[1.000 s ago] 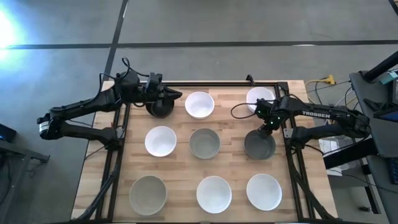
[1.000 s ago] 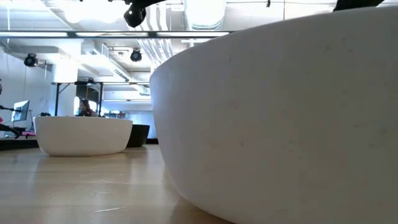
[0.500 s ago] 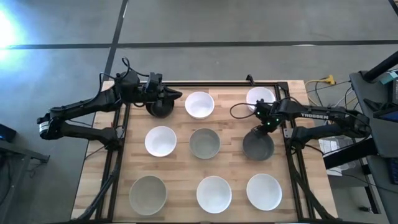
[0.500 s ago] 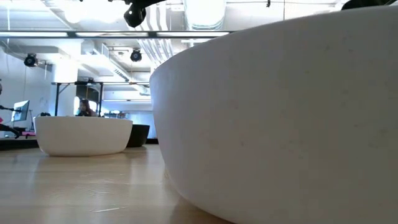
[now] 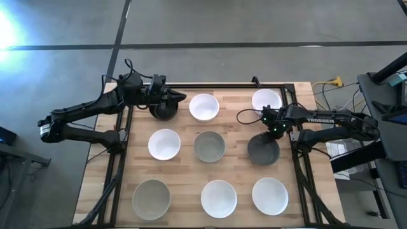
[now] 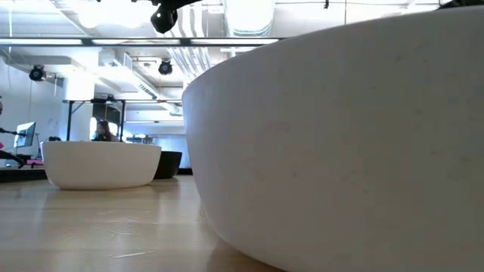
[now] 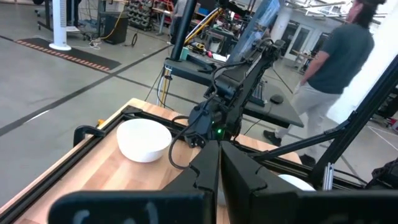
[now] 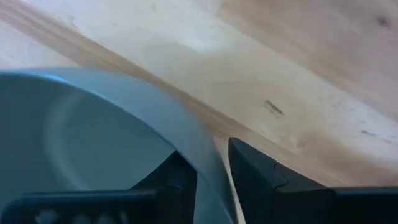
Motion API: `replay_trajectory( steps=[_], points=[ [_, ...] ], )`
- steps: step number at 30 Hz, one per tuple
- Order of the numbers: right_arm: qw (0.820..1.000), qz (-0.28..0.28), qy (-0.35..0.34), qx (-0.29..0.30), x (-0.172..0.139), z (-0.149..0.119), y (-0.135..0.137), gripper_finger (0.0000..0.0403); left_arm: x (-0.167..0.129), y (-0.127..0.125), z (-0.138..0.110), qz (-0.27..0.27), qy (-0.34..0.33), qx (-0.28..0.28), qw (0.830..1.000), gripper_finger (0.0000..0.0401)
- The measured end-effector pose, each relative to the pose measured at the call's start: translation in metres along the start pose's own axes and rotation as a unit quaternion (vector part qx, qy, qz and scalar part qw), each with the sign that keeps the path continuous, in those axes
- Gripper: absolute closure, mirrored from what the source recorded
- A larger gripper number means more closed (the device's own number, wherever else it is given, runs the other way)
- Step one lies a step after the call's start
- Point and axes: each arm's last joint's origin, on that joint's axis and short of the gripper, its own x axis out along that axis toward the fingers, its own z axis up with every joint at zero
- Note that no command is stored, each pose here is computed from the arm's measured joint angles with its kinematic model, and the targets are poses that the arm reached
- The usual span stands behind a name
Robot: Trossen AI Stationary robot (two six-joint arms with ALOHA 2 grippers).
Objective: Nest bowls inside each other
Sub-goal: Stack the dark grey bowl on top of the gray bowl
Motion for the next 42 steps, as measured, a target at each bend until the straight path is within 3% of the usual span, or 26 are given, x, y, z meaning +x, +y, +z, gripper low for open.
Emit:
replay_trajectory(
  steps=[6,12,18,23,29,31,36,42],
  points=[
    [1.0,0.008,0.005,-0.008,0.001,0.0,0.0,0.0385,0.0,0.0,0.0,0.0,0.0,0.0,1.0,0.0401],
    [1.0,0.02,-0.005,-0.014,-0.001,0.002,0.003,0.0393,0.0,0.0,0.0,0.0,0.0,0.0,1.0,0.0401],
    [0.991,0.123,-0.045,-0.021,-0.004,0.015,0.018,0.0394,0.0,0.0,0.0,0.0,0.0,0.0,1.0,0.0401],
    [0.968,0.213,-0.127,-0.046,-0.02,0.032,0.04,0.0394,0.0,0.0,0.0,0.0,-0.001,0.0,1.0,0.0401],
    [0.914,0.322,-0.237,-0.073,-0.06,0.053,0.071,0.0394,-0.004,-0.002,0.002,-0.002,-0.006,0.003,1.0,0.0401],
    [0.905,0.335,-0.25,-0.079,-0.072,0.06,0.081,0.0394,-0.006,-0.002,0.003,-0.002,-0.01,0.004,1.0,0.0401],
    [0.91,0.323,-0.234,-0.109,-0.089,0.08,0.116,0.0394,-0.015,-0.006,0.008,-0.006,-0.025,0.013,1.0,0.0401],
    [0.945,0.24,-0.153,-0.16,-0.089,0.106,0.158,0.0394,-0.038,-0.012,0.017,-0.006,-0.056,0.033,0.998,0.0401]
  ],
)
